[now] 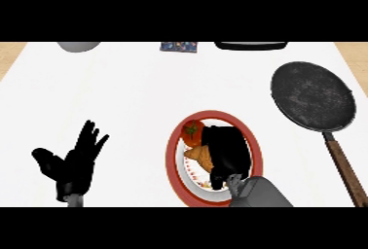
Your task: Pick the croissant from the plate and place it in the pan
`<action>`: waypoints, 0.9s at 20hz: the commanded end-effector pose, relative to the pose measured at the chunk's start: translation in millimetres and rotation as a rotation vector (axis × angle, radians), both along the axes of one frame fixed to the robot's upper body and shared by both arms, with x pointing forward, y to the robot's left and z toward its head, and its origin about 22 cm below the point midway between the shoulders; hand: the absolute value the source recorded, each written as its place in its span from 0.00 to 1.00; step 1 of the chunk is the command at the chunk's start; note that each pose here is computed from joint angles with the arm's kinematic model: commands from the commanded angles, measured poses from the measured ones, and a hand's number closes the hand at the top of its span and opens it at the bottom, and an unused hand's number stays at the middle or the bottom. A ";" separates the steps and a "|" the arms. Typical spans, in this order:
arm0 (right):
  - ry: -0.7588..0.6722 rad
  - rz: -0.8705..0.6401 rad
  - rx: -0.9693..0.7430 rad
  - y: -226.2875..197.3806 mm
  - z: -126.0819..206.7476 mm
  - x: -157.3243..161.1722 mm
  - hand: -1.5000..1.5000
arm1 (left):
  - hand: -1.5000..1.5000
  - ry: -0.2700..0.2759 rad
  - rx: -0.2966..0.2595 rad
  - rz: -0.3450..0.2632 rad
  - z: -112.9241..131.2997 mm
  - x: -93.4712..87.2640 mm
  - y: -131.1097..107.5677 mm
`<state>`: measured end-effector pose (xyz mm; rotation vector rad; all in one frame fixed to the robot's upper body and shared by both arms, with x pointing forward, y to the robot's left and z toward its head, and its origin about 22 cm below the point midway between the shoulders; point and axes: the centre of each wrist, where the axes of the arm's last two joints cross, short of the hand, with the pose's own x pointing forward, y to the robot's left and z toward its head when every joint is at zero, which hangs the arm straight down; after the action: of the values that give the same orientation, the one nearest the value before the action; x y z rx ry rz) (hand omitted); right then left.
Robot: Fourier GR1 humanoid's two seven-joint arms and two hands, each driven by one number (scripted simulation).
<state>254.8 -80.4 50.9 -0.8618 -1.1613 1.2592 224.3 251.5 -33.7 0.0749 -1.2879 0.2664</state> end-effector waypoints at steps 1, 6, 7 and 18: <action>-0.238 -0.042 0.012 9.6 23.1 -9.0 1.00 | 0.50 0.065 -0.016 -0.003 -15.6 -19.2 3.4; -0.471 -0.175 0.078 8.1 73.8 -21.3 1.00 | 0.50 0.048 0.003 0.009 5.5 0.8 10.2; -0.477 -0.191 0.129 -0.4 80.0 -20.3 1.00 | 0.50 0.052 -0.015 0.016 -5.7 -3.8 -9.4; -0.489 -0.337 0.224 -69.3 119.2 27.3 1.00 | 0.50 0.068 0.000 -0.018 -21.1 -8.3 -12.7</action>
<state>264.4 -119.6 162.1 -1.1950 -1.4204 0.7083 224.1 251.7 -33.8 0.0730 -1.2914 0.2650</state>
